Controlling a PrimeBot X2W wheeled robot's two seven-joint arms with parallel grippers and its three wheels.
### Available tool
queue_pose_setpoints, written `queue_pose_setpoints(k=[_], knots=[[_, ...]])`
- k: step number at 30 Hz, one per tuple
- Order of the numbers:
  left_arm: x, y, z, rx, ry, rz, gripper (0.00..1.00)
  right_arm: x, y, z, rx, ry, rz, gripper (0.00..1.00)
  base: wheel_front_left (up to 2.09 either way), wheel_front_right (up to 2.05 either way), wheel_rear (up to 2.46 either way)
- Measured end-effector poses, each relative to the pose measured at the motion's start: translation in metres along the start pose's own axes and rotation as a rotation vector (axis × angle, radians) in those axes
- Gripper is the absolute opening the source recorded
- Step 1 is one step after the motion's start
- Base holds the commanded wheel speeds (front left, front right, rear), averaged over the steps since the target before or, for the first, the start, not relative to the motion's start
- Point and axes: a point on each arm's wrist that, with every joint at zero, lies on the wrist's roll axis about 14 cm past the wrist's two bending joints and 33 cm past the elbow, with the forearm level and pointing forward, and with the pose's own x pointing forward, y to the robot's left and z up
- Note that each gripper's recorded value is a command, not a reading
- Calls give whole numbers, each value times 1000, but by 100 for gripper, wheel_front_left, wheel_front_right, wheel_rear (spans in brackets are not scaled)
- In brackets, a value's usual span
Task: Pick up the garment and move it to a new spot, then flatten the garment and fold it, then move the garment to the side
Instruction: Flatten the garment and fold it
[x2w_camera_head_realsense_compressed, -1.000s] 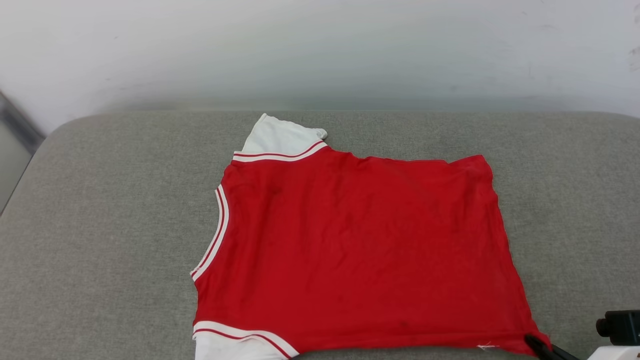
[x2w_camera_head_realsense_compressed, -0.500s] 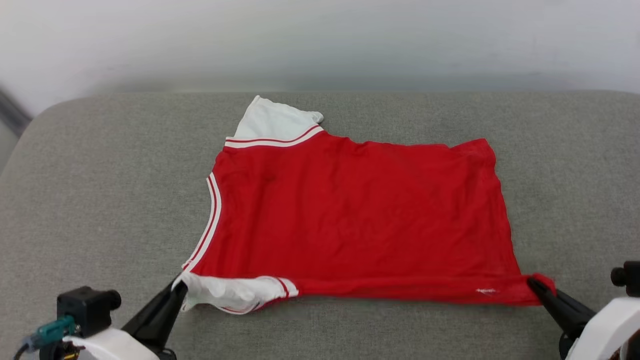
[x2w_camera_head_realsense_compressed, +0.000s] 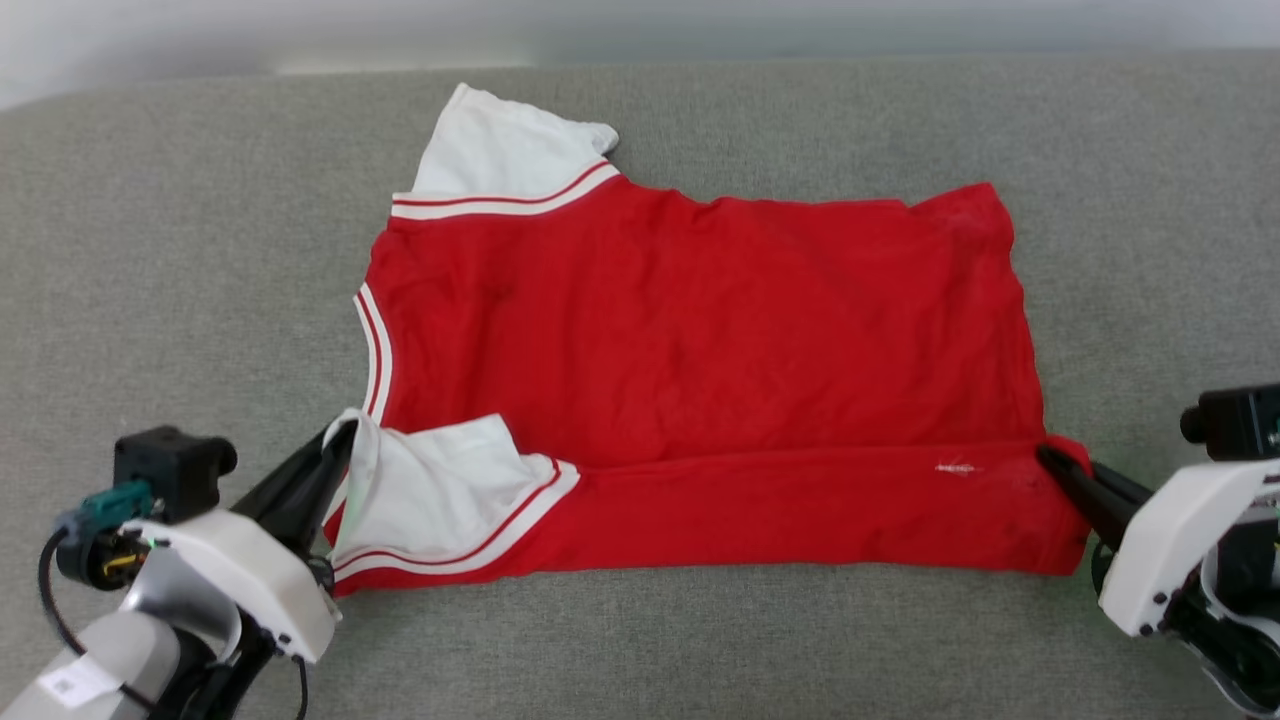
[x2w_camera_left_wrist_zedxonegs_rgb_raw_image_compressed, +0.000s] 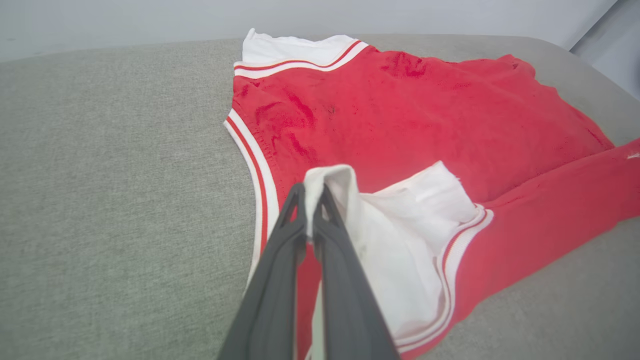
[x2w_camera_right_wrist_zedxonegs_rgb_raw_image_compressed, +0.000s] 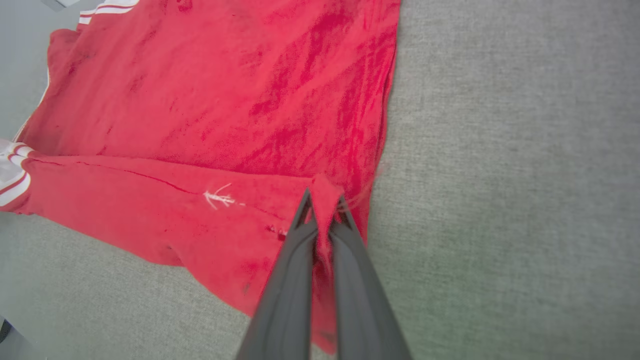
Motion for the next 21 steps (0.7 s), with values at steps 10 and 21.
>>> queue_pose_setpoints(k=[10, 21], knots=[[34, 20, -28, 45, 104, 36, 0, 31, -12, -9, -31, 77, -27, 0, 0, 0, 0], [34, 24, -30, 14, 72, 92, 100, 31, -4, 4, -83, 21, -21, 100, 0, 0, 0]])
